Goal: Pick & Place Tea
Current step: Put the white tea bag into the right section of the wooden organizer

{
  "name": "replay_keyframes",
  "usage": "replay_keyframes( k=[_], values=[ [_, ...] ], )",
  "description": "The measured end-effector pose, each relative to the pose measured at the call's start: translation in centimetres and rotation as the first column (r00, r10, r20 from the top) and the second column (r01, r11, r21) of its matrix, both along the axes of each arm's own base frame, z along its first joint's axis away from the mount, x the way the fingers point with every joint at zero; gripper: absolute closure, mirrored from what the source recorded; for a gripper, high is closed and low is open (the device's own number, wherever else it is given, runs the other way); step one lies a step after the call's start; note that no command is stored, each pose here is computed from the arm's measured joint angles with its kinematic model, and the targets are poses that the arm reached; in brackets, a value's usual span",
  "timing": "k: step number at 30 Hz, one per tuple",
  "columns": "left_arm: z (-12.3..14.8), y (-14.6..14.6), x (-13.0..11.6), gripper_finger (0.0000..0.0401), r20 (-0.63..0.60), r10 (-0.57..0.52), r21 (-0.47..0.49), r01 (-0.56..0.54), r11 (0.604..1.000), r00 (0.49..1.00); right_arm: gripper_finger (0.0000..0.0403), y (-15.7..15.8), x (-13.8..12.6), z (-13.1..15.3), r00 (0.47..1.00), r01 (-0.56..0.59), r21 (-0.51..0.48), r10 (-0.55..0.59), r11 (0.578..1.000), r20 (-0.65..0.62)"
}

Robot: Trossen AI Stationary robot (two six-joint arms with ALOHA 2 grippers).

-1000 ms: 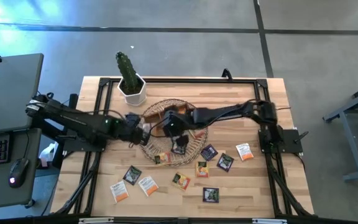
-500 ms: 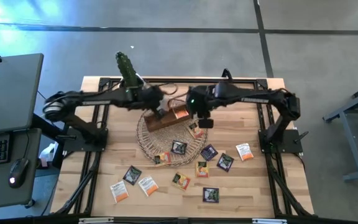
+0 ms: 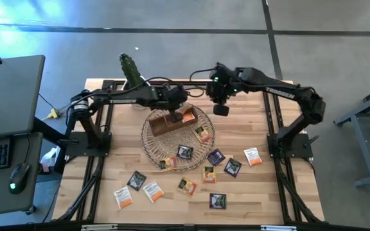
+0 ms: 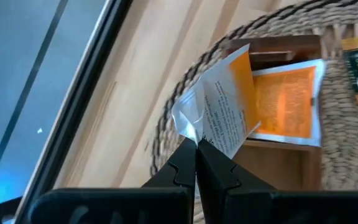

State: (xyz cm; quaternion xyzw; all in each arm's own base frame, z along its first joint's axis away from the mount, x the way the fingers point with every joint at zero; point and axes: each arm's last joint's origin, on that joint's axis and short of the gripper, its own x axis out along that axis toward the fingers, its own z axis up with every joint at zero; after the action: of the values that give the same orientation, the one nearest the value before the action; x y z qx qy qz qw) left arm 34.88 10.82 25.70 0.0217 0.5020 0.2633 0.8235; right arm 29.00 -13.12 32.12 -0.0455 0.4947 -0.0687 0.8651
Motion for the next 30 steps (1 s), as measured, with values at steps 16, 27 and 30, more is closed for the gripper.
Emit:
replay_keyframes(
  k=[16,27,30],
  values=[
    [-2.2,-0.4,1.3,0.0401,-0.046,-0.041,-0.023,0.04,0.999,0.998,0.039,3.5,-4.8,-9.0,0.885,-0.064,-0.082,0.095,0.995,0.457],
    [-4.4,-0.5,2.3,0.0401,-0.164,-0.073,0.076,0.086,0.993,0.984,0.0398,3.7,-5.1,-9.9,0.869,-0.058,-0.094,0.097,0.994,0.485],
    [-3.7,-0.7,2.4,0.0401,-0.18,-0.088,0.074,0.103,0.992,0.98,0.0397,3.7,-5.1,-9.9,0.87,-0.051,-0.079,0.084,0.996,0.485]
  ],
)
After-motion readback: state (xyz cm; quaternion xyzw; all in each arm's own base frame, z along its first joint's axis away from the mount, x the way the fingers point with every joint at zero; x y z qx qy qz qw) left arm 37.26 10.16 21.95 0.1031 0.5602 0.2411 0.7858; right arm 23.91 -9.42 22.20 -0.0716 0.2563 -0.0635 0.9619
